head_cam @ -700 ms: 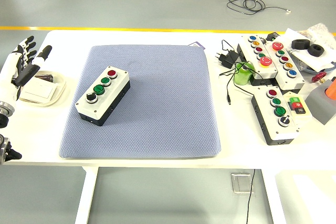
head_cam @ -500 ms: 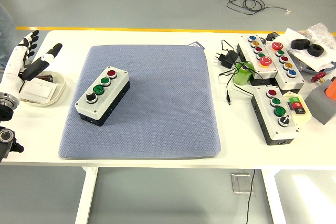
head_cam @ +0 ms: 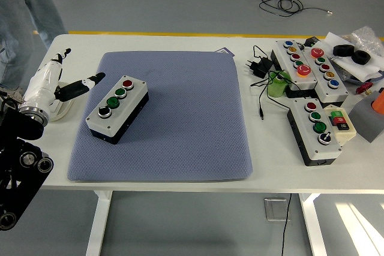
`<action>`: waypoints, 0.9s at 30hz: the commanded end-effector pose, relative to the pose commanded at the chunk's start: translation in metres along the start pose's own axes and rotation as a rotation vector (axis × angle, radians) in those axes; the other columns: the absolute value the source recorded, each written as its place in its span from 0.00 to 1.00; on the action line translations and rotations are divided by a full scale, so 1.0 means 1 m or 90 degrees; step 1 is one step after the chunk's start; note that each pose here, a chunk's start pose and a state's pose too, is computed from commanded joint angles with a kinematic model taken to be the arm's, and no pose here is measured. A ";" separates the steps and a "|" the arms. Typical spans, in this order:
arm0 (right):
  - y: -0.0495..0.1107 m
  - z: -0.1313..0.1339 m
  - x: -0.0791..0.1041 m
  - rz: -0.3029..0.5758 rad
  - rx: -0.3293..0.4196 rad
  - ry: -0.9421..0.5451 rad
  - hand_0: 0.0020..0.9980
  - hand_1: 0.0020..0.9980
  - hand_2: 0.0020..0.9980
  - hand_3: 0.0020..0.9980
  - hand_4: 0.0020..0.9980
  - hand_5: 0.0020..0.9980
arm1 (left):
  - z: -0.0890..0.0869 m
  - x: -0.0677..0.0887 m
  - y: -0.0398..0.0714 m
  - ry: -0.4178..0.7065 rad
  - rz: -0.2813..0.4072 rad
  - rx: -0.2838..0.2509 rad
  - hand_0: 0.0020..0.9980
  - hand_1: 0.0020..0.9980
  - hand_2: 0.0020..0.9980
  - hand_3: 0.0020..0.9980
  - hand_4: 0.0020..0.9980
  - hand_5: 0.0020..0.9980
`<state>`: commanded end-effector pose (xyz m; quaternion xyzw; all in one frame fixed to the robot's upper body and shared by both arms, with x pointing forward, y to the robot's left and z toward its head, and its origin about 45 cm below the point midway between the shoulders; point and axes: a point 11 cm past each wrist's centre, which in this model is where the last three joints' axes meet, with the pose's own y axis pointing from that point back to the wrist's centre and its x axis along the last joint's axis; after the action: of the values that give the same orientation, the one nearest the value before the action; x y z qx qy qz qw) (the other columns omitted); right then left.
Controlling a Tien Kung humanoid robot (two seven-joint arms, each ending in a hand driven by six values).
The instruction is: Pick up the button,place it on the desk,press the button,press the button
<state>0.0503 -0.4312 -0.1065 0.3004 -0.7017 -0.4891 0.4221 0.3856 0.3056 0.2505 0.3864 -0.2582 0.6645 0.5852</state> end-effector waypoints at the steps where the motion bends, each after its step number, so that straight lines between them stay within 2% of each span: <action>1: 0.000 0.000 0.000 0.000 0.000 0.000 0.79 0.80 0.82 0.75 0.41 0.48 | 0.003 -0.002 0.000 -0.002 -0.005 -0.001 0.99 1.00 1.00 1.00 1.00 0.77; 5: 0.000 -0.002 0.000 0.000 0.002 0.003 0.79 0.80 0.82 0.75 0.41 0.48 | 0.014 -0.015 0.001 -0.019 -0.029 -0.002 0.99 1.00 1.00 1.00 1.00 0.75; 16: 0.001 -0.006 0.000 0.004 0.011 -0.001 0.79 0.80 0.82 0.75 0.41 0.48 | 0.027 -0.040 -0.002 -0.077 -0.061 0.016 0.98 1.00 1.00 1.00 1.00 0.72; 18: 0.001 -0.007 0.000 0.004 0.012 -0.001 0.79 0.80 0.82 0.75 0.41 0.48 | 0.028 -0.043 -0.003 -0.088 -0.067 0.014 0.98 1.00 1.00 1.00 1.00 0.69; 27: 0.001 -0.008 0.001 0.009 0.014 0.000 0.79 0.80 0.82 0.75 0.41 0.48 | 0.026 -0.061 -0.007 -0.134 -0.108 0.022 0.96 1.00 1.00 1.00 1.00 0.69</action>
<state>0.0568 -0.4357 -0.1040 0.3003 -0.7089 -0.4784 0.4223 0.3987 0.2508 0.2153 0.4843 -0.2732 0.5727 0.6024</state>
